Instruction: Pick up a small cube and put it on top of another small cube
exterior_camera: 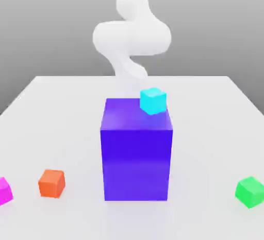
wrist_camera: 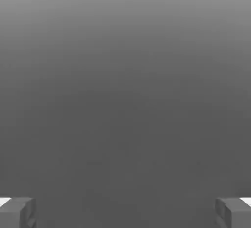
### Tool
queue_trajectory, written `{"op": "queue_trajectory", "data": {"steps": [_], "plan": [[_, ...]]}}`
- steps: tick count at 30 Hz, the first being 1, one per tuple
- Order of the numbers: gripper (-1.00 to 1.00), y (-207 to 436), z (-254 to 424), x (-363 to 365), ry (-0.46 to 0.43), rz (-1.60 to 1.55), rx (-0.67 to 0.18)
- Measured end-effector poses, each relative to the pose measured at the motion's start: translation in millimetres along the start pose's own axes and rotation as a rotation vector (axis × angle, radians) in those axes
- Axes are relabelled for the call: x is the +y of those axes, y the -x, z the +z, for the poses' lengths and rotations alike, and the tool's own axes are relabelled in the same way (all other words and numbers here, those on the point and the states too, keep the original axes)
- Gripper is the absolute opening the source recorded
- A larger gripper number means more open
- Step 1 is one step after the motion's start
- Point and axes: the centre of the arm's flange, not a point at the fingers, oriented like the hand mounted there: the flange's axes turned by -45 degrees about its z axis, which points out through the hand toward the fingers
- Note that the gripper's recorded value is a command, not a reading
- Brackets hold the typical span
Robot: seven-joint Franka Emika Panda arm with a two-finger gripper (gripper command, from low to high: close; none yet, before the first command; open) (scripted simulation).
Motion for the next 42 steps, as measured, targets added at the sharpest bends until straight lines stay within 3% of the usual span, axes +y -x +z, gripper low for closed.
{"op": "queue_trajectory", "data": {"steps": [13,28,32,33,42], "plan": [[0.0,63,217,159,0.091,0.322,-0.321],[0.0,293,354,334,0.305,0.698,-0.658],[0.0,337,391,344,0.321,0.715,-0.677],[-1.0,346,399,345,0.321,0.716,-0.678],[-1.0,334,386,345,0.322,0.716,-0.678]]}}
